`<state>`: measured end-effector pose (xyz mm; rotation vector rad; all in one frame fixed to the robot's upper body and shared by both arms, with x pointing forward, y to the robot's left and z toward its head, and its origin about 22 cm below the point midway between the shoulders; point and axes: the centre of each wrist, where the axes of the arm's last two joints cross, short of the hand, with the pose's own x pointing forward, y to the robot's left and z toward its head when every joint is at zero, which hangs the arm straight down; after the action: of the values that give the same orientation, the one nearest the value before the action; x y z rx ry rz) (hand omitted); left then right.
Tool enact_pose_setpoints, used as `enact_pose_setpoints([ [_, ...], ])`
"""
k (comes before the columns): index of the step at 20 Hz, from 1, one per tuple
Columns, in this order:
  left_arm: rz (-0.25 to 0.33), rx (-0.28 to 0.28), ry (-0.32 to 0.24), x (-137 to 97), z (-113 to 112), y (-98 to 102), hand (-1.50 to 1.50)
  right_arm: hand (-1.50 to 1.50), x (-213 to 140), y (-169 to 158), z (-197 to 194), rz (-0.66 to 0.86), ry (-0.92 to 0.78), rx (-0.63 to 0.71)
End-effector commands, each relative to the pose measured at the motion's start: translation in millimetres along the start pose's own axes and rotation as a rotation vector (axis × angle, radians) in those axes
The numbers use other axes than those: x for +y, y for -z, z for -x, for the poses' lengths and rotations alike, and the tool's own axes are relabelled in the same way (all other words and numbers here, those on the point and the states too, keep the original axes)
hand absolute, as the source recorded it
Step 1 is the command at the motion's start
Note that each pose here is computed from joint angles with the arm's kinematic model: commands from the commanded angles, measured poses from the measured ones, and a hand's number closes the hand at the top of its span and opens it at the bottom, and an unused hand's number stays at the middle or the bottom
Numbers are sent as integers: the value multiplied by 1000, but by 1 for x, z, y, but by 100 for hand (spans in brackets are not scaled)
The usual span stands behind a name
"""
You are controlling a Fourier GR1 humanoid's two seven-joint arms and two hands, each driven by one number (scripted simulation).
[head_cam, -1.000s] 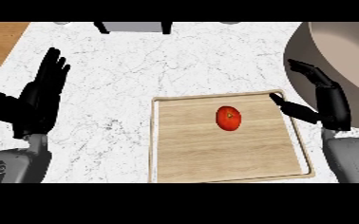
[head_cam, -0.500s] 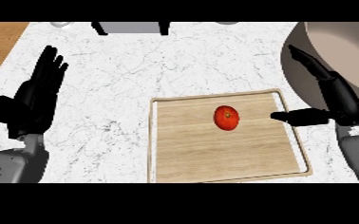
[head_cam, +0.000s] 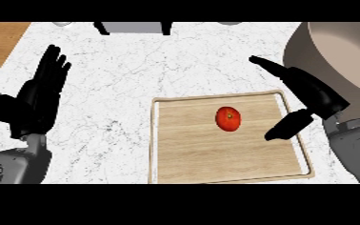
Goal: Pick the tomato from the tray and place it in the pot
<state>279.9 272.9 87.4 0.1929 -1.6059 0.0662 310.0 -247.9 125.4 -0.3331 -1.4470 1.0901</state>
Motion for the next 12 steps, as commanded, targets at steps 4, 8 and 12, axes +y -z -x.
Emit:
enact_pose_setpoints([
  [4,-16,8,-5,3,11,-6,0,-150,25,4,-39,-166,-81,102],
  [8,-3,-16,8,4,-4,-1,0,-150,53,24,-66,-176,-52,125],
  [12,-11,8,3,-9,-2,-3,0,-150,51,25,-43,-192,-46,126],
])
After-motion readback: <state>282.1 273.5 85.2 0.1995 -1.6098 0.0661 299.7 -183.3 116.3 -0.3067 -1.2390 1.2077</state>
